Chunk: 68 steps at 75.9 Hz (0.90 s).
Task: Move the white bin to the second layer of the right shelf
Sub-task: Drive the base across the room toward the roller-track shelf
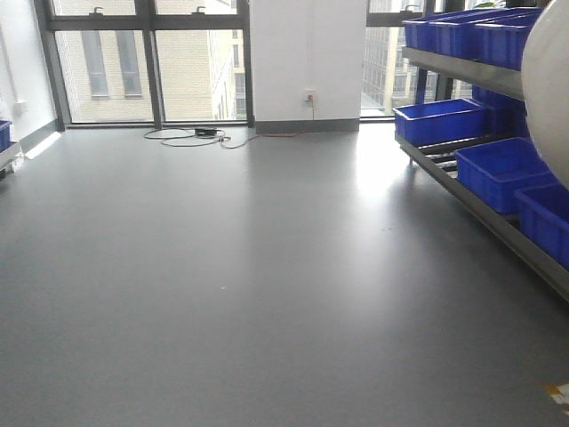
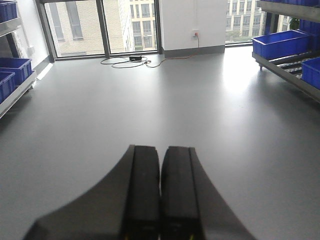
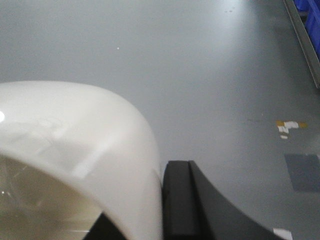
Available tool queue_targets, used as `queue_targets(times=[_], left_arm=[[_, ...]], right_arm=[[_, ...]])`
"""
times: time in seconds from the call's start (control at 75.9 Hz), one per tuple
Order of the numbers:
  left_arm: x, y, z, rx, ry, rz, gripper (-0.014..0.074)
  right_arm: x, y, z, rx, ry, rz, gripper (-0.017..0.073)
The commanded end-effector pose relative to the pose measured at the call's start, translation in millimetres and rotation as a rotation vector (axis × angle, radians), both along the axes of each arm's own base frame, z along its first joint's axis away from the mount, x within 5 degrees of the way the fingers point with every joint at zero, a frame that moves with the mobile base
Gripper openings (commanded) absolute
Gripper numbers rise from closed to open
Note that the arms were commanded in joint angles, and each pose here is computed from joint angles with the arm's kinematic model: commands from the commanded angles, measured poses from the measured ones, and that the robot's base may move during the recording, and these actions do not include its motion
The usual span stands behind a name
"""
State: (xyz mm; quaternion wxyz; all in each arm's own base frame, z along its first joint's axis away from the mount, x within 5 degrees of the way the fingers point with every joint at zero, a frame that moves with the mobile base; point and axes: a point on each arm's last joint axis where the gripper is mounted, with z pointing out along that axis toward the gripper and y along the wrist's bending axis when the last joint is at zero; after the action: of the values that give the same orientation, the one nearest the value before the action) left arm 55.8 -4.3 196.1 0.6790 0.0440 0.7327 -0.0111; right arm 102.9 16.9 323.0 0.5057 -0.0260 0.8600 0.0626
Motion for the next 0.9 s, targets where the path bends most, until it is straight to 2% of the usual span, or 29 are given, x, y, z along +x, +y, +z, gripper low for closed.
queue_targets(times=[0.0,0.883], left_arm=[[0.7,-0.2,-3.7,-0.010,-0.064,-0.002,0.0085],[0.7,-0.2,-3.7,-0.010,-0.064,-0.002,0.0085]], right_arm=[[2.9,-0.2,17.5,0.018,-0.120,-0.004,0.0055],[2.9,-0.2,17.5,0.018,-0.120,-0.004,0.0055]])
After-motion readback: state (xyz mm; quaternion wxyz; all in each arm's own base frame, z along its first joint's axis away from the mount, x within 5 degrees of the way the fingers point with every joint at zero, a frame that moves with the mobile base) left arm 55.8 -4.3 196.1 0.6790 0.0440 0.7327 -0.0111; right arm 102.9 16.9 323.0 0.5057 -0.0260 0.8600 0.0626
